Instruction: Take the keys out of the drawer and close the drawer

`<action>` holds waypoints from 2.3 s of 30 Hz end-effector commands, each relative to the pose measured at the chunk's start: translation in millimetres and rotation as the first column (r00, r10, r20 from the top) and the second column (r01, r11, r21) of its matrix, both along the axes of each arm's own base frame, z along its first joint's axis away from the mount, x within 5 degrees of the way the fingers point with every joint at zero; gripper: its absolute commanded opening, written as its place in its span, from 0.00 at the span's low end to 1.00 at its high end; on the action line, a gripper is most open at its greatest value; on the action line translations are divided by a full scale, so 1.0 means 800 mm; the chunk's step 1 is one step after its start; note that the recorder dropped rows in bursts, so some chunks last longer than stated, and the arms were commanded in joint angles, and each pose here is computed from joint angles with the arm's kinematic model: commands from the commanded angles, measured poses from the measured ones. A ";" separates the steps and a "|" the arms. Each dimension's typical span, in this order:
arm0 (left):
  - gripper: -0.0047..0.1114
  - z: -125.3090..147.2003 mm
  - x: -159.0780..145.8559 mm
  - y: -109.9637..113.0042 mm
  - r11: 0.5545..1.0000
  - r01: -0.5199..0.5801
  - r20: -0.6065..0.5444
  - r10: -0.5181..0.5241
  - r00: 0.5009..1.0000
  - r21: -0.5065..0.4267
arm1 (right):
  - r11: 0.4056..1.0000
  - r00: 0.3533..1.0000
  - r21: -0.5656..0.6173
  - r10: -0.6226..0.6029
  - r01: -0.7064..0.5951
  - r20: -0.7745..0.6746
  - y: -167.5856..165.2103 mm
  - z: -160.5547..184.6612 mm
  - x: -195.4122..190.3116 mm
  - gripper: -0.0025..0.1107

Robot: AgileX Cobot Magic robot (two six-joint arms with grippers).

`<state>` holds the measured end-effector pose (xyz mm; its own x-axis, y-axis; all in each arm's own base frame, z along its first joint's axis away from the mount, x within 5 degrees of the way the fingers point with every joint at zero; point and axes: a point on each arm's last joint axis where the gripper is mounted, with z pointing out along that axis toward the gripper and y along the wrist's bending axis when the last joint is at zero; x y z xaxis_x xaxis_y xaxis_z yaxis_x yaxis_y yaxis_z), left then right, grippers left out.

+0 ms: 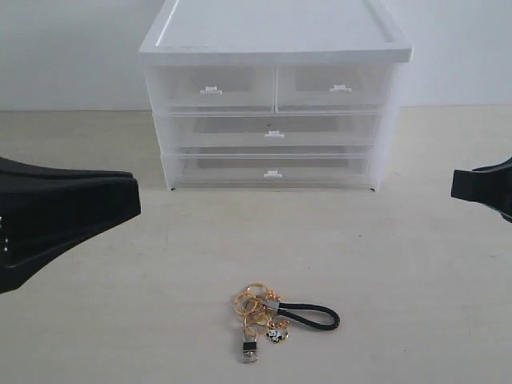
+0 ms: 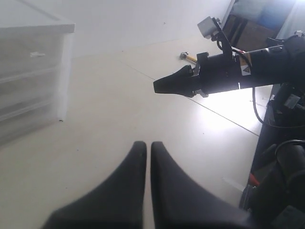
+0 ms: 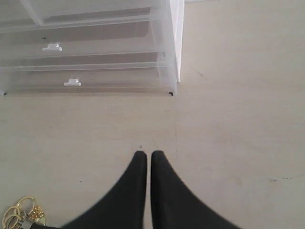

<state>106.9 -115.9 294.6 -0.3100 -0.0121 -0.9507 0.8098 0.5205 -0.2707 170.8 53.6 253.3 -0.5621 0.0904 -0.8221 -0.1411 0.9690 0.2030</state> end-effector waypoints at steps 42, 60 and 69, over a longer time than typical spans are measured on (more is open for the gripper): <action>0.08 -0.041 -0.081 0.121 0.717 -0.667 0.415 0.680 0.605 -0.203 | 1.000 1.000 0.004 -0.009 0.009 0.005 -0.002 0.001 0.000 0.02; 0.08 -0.087 -0.066 0.146 0.539 -0.828 0.253 0.832 0.494 -0.156 | 1.000 1.000 0.007 -0.007 0.007 0.011 -0.002 0.002 0.000 0.02; 0.08 -0.097 -0.064 0.144 0.554 -0.822 0.312 0.811 0.496 -0.133 | 1.000 1.000 0.007 -0.007 0.007 0.011 -0.002 0.002 0.000 0.02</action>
